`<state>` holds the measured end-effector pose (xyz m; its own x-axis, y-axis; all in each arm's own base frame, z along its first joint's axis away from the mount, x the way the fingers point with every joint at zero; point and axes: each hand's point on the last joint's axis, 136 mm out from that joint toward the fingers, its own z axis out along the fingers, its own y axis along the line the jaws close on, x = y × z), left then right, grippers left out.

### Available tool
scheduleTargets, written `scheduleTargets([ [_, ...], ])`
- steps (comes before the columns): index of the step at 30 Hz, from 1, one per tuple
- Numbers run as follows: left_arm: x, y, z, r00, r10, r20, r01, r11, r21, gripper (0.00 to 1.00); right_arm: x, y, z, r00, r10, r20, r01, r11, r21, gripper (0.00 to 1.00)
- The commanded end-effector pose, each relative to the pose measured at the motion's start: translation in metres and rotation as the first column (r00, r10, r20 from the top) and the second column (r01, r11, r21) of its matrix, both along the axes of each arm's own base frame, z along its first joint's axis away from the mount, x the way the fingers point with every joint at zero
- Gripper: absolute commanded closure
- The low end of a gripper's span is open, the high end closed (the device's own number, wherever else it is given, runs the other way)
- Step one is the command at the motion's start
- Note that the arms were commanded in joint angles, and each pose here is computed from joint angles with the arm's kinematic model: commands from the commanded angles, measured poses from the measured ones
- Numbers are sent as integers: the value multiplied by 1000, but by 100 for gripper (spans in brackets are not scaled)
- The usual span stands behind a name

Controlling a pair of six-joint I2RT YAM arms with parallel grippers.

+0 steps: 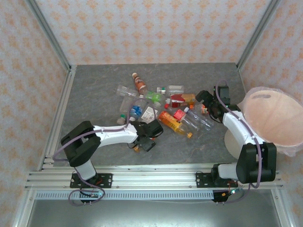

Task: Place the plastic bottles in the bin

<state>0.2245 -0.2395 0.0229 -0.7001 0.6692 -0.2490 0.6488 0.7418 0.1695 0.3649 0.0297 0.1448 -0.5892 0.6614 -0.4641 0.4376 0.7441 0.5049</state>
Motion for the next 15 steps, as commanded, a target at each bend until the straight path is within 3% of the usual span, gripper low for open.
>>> scheduleTargets([
  [1,-2,5,6,998,53,28,-52,998,-38,44,-13,0,9,999,50,-5,-50,998,-49,1],
  [5,0,0,22,996,76,53,-70,993,-97,52,-21,15,23,989,143,40,-142,990,-12,1],
  [9,9,-20,74,986,103,132,-61,955,-290,52,-32,50,54,939,289,186,-307,948,78,1],
  [12,16,-33,120,976,138,168,-44,882,-470,52,-42,84,81,861,393,324,-461,871,168,1],
  [15,22,-37,160,969,181,169,-29,762,-647,54,-51,118,115,755,444,483,-604,757,249,0],
])
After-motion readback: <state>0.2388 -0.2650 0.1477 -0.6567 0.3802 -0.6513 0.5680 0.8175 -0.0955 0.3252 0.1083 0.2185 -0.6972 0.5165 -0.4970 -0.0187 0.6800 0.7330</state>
